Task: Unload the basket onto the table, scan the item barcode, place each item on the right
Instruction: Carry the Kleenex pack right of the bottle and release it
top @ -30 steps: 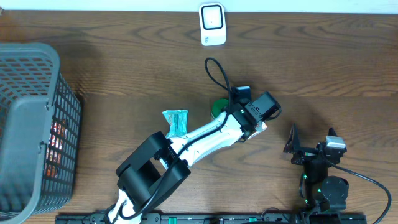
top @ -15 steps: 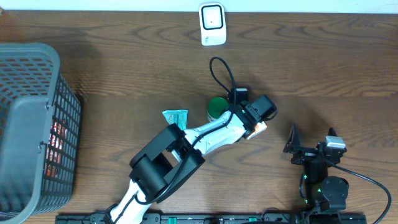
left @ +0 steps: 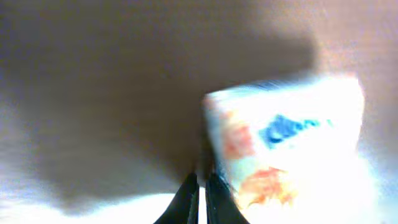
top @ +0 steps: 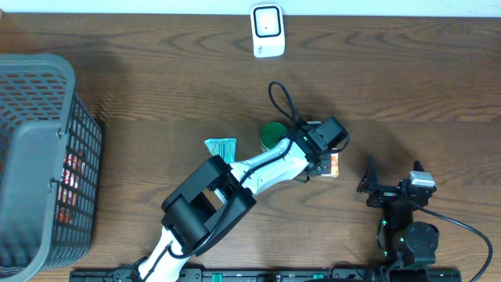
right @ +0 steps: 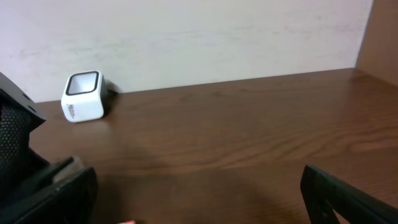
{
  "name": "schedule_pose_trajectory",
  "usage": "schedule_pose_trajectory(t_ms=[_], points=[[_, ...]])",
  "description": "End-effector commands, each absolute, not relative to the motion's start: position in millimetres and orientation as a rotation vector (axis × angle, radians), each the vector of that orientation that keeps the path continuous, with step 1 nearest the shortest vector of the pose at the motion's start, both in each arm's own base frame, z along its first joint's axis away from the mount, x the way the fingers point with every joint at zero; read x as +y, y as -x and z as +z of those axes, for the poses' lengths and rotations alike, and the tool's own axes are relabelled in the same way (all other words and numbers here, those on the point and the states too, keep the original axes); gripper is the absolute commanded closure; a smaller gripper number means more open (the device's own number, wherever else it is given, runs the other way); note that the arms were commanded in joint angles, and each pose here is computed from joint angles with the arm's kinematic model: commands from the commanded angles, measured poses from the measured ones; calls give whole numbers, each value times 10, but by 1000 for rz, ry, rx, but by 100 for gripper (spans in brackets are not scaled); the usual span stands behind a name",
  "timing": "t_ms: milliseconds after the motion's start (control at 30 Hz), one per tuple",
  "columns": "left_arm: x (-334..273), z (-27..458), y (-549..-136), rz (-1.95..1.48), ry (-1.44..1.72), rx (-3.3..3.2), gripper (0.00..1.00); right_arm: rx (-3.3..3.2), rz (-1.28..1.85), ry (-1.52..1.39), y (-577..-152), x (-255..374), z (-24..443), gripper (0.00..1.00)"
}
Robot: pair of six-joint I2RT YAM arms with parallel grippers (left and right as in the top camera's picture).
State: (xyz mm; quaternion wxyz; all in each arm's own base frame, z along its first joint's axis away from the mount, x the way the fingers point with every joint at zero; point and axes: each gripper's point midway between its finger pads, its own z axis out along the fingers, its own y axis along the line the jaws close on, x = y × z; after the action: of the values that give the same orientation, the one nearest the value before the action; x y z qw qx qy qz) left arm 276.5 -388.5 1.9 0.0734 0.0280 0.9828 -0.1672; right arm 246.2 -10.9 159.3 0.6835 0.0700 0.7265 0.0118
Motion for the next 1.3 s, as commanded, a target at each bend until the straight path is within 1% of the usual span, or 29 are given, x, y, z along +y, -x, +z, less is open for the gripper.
schedule_pose_trajectory(t_ms=[0, 100, 167, 233, 367, 400, 433, 467, 567, 667, 700, 767, 800, 833, 900, 1033, 1067, 1100, 1133, 1267], points=[[-4239, 132, -2446, -853, -191, 3052, 92, 1633, 10, -150, -2460, -115, 1581, 1], [-4520, 334, -2446, -1094, -269, 2974, 92, 1633, 10, -150, -2460, -115, 1581, 1], [-4591, 397, -2510, -1131, -283, 2921, 92, 1633, 10, -150, -2460, -115, 1581, 1], [-4551, 410, -2602, -1072, -255, 2893, 92, 1633, 10, -150, -2460, -115, 1581, 1], [-4184, 458, -2845, -751, -156, 2841, 92, 1633, 10, -150, -2460, -115, 1581, 1], [-4080, 513, -2903, -671, -146, 2815, 90, 1633, 10, -150, -2460, -115, 1581, 1], [-3975, 592, -2959, -596, -146, 2783, 83, 1633, 10, -150, -2460, -115, 1581, 1], [-3861, 734, -3018, -525, -159, 2736, 69, 1633, 10, -150, -2460, -115, 1581, 1], [-3674, 1149, -3104, -430, -251, 2617, 40, 1633, 10, -150, -2460, -115, 1581, 1], [-3577, 1694, -3094, -437, -411, 2481, 23, 1633, 10, -150, -2460, -115, 1581, 1], [-3525, 1889, -3077, -444, -452, 2436, 19, 1633, 10, -150, -2460, -115, 1581, 1], [-3339, 2258, -3065, -438, -474, 2363, 17, 1633, 10, -150, -2460, -115, 1581, 1], [-3073, 2514, -3117, -390, -406, 2325, 17, 1633, 10, -150, -2460, -115, 1581, 1], [-2899, 2653, -3152, -359, -360, 2305, 17, 1633, 10, -150, -2460, -115, 1581, 1], [-2369, 2994, -3246, -284, -222, 2265, 17, 1633, 10, -150, -2460, -115, 1581, 1], [-1015, 3565, -3324, -207, 183, 2190, 17, 1633, 10, -150, -2460, -115, 1581, 1], [-698, 3658, -3302, -197, 282, 2165, 17, 1633, 10, -150, -2460, -115, 1581, 1], [-229, 3777, -3239, -182, 436, 2115, 17, 1633, 10, -150, -2460, -115, 1581, 1], [60, 3830, -3182, -165, 536, 2078, 17, 1633, 10, -150, -2460, -115, 1581, 1], [1003, 3912, -2884, -73, 862, 1938, 17, 1633, 10, -150, -2460, -115, 1581, 1]])
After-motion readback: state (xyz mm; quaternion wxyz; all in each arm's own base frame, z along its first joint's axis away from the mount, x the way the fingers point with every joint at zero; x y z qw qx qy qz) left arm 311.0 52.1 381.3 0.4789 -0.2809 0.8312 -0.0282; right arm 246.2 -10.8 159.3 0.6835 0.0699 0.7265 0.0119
